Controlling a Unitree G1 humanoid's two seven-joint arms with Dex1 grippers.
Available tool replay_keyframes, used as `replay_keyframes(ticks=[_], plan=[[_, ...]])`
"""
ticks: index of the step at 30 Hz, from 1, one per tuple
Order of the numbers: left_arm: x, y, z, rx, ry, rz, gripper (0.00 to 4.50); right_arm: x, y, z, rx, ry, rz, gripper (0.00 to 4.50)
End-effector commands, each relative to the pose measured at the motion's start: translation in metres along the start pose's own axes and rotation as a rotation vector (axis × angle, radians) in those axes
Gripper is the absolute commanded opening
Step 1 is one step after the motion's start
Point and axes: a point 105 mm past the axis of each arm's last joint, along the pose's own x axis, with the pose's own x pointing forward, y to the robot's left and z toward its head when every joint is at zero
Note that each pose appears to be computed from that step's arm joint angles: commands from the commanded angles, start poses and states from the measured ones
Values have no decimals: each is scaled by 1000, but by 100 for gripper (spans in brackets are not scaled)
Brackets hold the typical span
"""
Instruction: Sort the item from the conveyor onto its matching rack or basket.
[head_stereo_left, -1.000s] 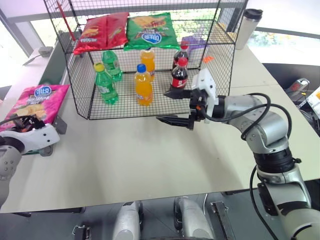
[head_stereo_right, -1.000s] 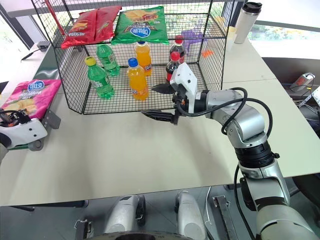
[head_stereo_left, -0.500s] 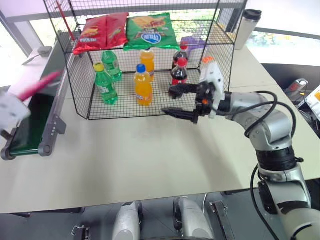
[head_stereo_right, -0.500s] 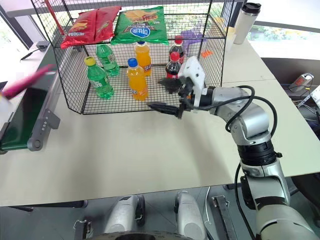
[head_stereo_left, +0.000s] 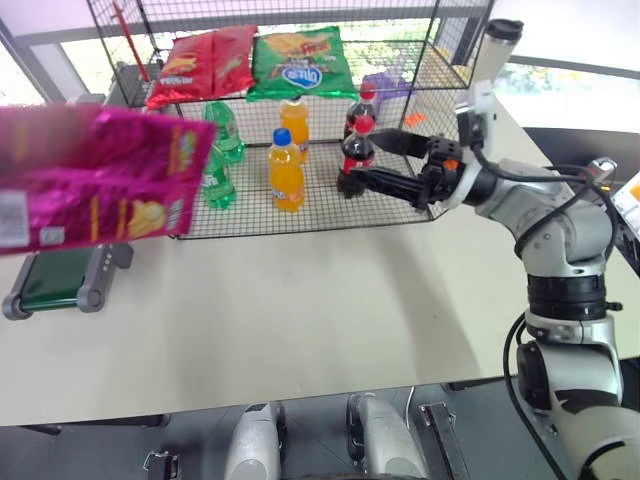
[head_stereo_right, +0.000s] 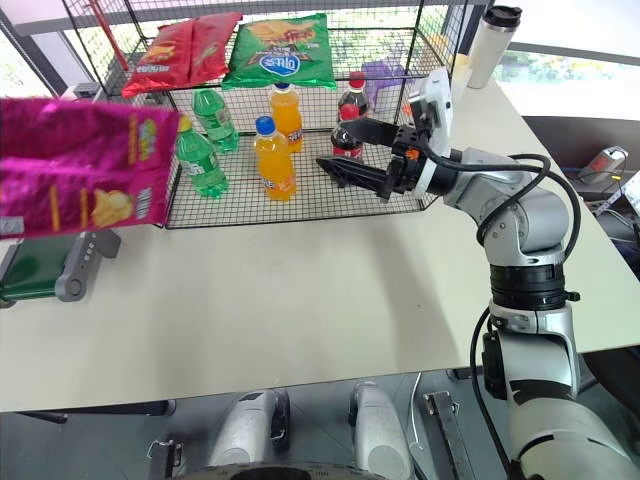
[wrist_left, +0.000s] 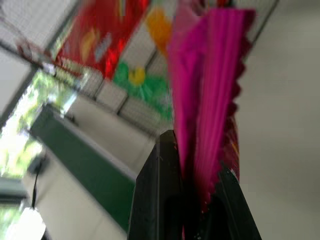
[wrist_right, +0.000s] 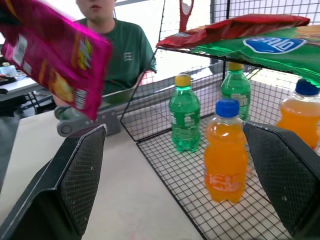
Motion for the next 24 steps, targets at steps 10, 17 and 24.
replay_keyframes(ticks=[10, 17, 24], plan=[[67, -18, 44, -35, -370, -299, 4, 6, 15, 5, 36, -83, 143, 450], [88, -26, 52, -11, -433, -399, 4, 10, 31, 20, 67, -148, 258, 450], [110, -27, 41, -23, -432, -414, 4, 25, 37, 27, 64, -183, 322, 450]])
